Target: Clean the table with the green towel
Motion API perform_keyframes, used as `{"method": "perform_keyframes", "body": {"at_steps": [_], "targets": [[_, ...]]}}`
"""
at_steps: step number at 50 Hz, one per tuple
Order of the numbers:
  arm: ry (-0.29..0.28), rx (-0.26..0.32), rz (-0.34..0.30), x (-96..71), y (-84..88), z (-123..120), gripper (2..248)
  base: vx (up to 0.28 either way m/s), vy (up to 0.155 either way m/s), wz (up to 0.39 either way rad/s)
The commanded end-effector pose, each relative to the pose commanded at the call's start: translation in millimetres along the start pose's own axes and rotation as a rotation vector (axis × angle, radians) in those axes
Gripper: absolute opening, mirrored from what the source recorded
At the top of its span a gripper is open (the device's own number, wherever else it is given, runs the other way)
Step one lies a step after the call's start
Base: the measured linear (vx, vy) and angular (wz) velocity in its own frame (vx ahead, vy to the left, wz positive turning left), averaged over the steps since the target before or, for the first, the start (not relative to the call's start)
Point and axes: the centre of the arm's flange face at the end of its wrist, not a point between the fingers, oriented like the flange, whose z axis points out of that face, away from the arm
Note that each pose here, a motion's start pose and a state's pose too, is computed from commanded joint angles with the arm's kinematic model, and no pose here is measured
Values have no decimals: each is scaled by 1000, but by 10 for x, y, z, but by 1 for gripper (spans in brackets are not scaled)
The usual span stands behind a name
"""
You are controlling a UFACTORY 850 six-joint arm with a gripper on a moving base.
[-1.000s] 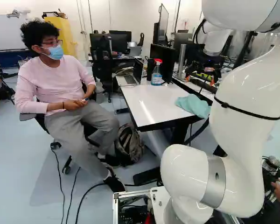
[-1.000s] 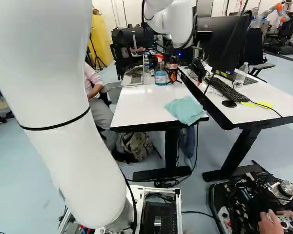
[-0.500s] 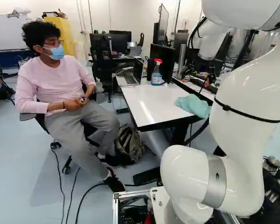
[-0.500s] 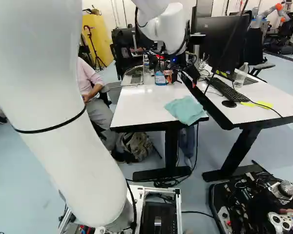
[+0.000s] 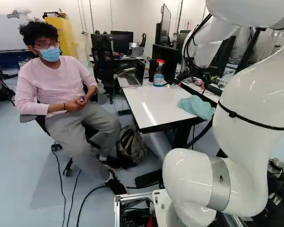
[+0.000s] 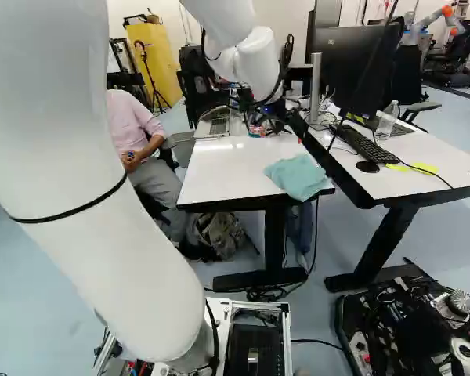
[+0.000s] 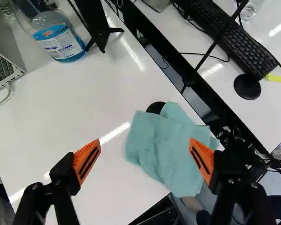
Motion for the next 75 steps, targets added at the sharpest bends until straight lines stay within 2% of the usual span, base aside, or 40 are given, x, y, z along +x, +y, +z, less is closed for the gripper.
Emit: {"method": "perform_keyframes", "body": {"at_steps": [21, 43, 58, 75], "targets": [[120, 46, -63, -501, -351, 115, 247, 0, 0, 0], [269, 115, -135, -1202, -703, 179, 247, 0, 0, 0], [360, 163, -173, -1662, -861, 178, 247, 0, 0, 0], [446, 213, -207, -2120, -965, 149, 247, 0, 0, 0]]}}
